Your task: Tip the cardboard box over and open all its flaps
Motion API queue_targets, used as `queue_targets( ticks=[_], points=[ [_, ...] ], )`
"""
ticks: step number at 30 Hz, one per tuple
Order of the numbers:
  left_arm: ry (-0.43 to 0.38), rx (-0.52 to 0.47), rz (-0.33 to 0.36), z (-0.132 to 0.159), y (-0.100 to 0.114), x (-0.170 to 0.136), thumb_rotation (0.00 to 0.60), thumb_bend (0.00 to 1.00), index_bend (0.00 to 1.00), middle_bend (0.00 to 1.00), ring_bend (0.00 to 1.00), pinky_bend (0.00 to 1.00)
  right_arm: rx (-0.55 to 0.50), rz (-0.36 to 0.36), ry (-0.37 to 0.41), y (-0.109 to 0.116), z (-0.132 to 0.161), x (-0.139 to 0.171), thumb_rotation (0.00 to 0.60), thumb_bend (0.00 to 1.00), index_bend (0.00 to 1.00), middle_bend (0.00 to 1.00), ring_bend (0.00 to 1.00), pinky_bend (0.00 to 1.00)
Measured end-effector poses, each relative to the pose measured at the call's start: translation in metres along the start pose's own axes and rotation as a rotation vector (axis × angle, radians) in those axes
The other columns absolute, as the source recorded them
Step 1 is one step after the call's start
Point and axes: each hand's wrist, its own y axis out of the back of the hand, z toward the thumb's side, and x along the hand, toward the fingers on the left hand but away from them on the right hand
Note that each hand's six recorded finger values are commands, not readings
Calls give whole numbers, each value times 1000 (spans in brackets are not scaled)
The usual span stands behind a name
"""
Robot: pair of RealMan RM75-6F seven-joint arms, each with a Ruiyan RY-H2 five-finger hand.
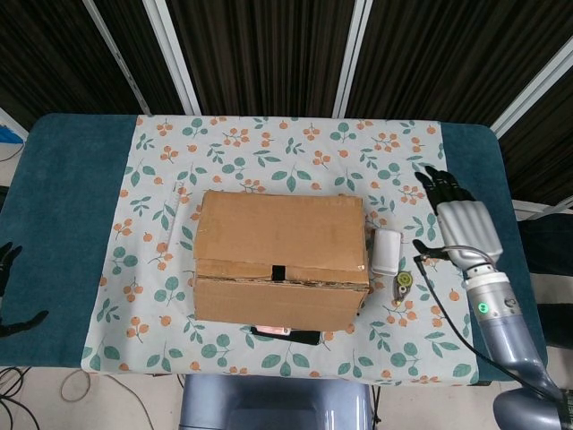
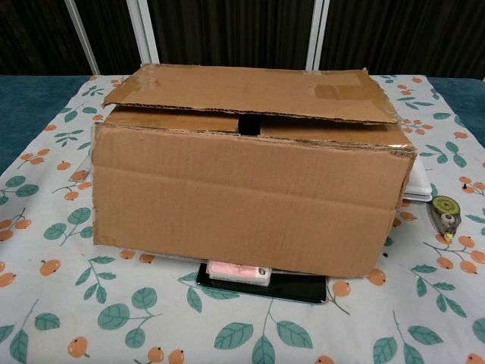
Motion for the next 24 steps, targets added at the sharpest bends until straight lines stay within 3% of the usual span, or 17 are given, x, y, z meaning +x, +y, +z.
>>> queue_targets(
  ticks=[15, 24],
  points=[
    [7, 34, 20, 1, 3, 3, 600, 54, 0, 0, 0, 0, 106, -179, -81, -29, -90, 58, 600, 292, 0, 0, 7, 233],
    [-47, 5, -7, 36, 6, 12, 600, 22, 0, 0, 0, 0, 69, -217, -87, -46, -120, 76, 600, 301, 0, 0, 7, 233]
  ],
)
